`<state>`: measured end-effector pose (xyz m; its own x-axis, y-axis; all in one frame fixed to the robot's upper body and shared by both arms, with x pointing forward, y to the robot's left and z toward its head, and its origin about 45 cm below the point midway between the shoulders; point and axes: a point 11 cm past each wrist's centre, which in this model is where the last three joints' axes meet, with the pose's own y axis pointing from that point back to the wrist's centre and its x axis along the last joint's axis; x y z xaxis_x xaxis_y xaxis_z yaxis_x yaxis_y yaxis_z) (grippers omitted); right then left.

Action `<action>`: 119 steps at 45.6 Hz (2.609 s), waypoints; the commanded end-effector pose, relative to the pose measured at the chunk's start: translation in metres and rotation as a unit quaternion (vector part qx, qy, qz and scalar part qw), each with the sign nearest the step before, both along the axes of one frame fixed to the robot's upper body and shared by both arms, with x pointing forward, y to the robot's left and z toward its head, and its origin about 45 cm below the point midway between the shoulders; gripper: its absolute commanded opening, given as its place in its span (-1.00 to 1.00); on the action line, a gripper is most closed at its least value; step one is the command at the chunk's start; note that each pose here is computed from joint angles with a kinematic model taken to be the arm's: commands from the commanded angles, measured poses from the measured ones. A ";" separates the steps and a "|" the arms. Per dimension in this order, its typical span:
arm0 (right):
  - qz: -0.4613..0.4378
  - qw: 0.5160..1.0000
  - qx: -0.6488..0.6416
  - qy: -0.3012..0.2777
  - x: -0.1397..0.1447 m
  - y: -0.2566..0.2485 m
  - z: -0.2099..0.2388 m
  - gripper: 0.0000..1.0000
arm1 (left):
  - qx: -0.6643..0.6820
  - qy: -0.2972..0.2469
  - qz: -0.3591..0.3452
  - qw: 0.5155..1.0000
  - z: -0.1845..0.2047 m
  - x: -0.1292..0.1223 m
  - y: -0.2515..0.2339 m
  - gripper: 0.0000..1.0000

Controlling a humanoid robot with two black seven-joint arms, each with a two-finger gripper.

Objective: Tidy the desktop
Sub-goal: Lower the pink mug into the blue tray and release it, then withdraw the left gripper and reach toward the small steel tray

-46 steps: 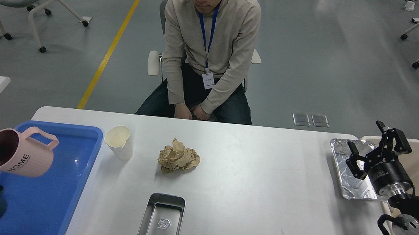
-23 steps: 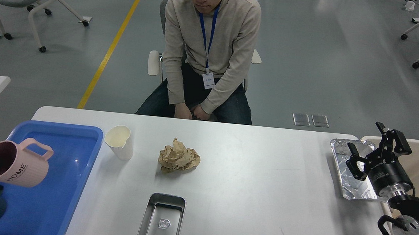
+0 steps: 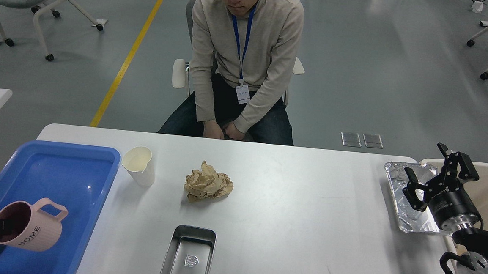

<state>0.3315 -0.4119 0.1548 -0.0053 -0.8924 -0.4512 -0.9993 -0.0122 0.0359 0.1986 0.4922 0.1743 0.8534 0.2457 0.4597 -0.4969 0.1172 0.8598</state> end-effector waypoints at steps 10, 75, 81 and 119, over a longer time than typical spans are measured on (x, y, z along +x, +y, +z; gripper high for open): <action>0.000 1.000 0.001 -0.001 0.000 0.001 0.000 1.00 | 0.022 0.013 0.018 1.000 -0.028 -0.009 0.017 -0.98; 0.001 1.000 0.001 -0.002 0.001 0.001 0.001 1.00 | -0.038 -0.029 0.042 0.998 -0.034 0.020 -0.008 0.68; 0.001 1.000 0.000 -0.002 0.001 0.001 0.002 1.00 | -0.066 -0.054 0.027 0.996 -0.014 0.030 -0.026 0.72; 0.003 1.000 0.001 -0.002 0.000 0.002 0.001 1.00 | -0.097 -0.170 -0.024 0.980 0.087 0.062 -0.059 0.80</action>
